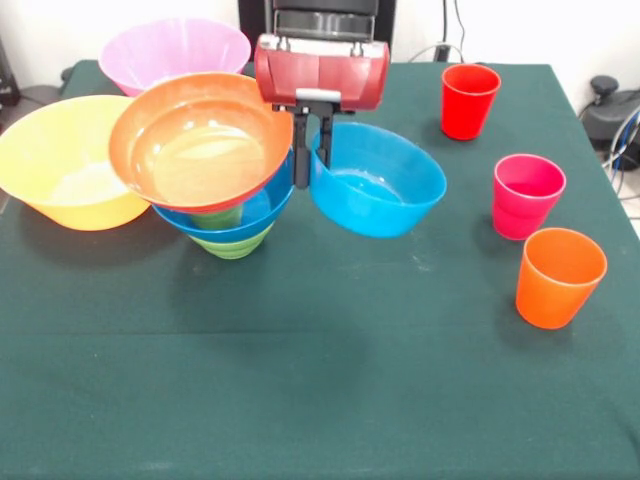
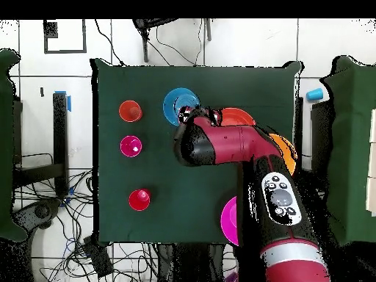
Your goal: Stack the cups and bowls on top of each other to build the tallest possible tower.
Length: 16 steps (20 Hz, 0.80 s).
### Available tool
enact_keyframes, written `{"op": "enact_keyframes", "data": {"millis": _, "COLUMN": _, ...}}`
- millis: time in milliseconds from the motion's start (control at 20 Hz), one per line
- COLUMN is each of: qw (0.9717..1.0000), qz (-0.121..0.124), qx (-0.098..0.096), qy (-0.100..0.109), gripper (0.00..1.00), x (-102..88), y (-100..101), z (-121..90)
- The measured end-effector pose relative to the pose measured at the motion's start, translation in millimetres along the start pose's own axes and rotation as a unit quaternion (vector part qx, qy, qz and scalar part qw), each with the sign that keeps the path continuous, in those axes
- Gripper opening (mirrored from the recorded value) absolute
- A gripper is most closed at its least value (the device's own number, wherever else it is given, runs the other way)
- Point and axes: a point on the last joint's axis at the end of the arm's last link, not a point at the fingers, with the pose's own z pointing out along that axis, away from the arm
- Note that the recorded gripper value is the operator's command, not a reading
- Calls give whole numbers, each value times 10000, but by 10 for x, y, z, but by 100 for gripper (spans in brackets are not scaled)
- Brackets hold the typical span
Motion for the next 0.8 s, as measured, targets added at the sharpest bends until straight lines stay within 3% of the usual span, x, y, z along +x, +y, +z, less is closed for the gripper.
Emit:
{"op": "enact_keyframes", "data": {"millis": 350, "qw": 9997, "qz": 21, "qx": -228, "qy": -82, "gripper": 0, "x": -128, "y": 93, "z": -202}}
{"op": "enact_keyframes", "data": {"millis": 600, "qw": 9994, "qz": 36, "qx": -330, "qy": 68, "gripper": 0, "x": -154, "y": 125, "z": -309}}
{"op": "enact_keyframes", "data": {"millis": 800, "qw": 9987, "qz": 98, "qx": -400, "qy": 309, "gripper": 0, "x": -145, "y": 55, "z": -403}}
